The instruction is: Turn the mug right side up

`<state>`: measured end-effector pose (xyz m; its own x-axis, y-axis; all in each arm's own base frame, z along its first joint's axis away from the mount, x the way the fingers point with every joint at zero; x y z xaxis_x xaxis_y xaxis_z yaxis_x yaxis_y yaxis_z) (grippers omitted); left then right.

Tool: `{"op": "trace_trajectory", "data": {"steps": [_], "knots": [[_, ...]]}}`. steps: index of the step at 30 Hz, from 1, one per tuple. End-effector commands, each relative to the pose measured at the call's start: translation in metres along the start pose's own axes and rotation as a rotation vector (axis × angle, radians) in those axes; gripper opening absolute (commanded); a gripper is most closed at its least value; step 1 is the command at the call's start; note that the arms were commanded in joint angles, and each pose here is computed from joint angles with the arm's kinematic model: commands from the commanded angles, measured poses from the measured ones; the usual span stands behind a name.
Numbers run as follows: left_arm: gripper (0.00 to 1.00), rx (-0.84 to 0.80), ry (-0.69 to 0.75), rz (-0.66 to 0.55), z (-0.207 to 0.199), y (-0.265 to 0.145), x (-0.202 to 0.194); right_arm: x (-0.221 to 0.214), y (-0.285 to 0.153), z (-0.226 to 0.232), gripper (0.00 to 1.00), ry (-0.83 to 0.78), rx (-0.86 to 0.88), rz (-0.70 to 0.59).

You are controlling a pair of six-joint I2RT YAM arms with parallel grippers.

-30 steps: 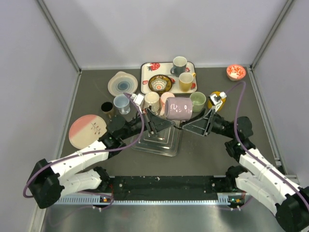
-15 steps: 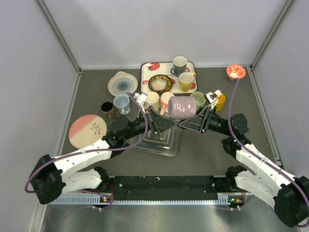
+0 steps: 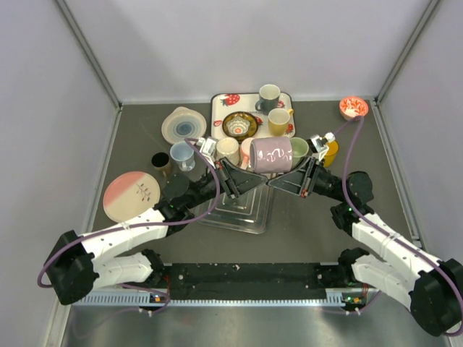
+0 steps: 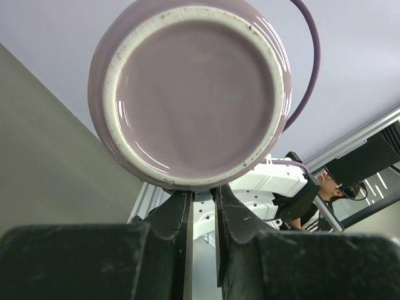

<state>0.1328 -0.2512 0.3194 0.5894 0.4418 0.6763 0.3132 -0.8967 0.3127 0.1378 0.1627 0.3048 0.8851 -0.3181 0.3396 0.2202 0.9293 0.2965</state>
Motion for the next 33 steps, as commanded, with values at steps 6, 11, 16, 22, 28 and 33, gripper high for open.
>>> {"op": "trace_trajectory", "data": {"steps": [6, 11, 16, 22, 28, 33], "knots": [[0.0, -0.173, 0.041, 0.051, -0.026, -0.004, -0.002, 0.017, 0.011, 0.029, 0.0, -0.109, 0.05, -0.132], [0.06, -0.17, 0.076, 0.047, -0.027, -0.009, -0.002, 0.016, 0.003, 0.032, 0.0, -0.229, -0.084, -0.19], [0.37, -0.121, 0.107, 0.002, -0.026, -0.014, 0.001, 0.014, -0.002, 0.037, 0.0, -0.283, -0.136, -0.183], [0.53, -0.048, 0.135, -0.022, -0.023, -0.023, 0.003, 0.013, -0.008, 0.043, 0.0, -0.324, -0.248, -0.179], [0.61, 0.094, 0.206, -0.151, -0.023, -0.054, 0.012, 0.033, -0.024, 0.069, 0.0, -0.468, -0.628, -0.293], [0.62, 0.275, 0.215, -0.222, -0.013, -0.076, 0.012, 0.067, -0.04, 0.072, 0.0, -0.552, -1.085, -0.424]]}}
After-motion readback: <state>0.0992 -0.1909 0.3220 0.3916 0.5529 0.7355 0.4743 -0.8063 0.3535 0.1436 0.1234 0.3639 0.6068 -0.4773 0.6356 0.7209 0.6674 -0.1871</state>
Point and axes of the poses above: each gripper's point midway between its finger pads, its own y axis out along the fingers, its own z axis along the line the jaws close on, x = y × z, the point moved 10 cm from there along -y, back along the fingers, and after that the axes turned 10 degrees about y, right-handed, at the moved point
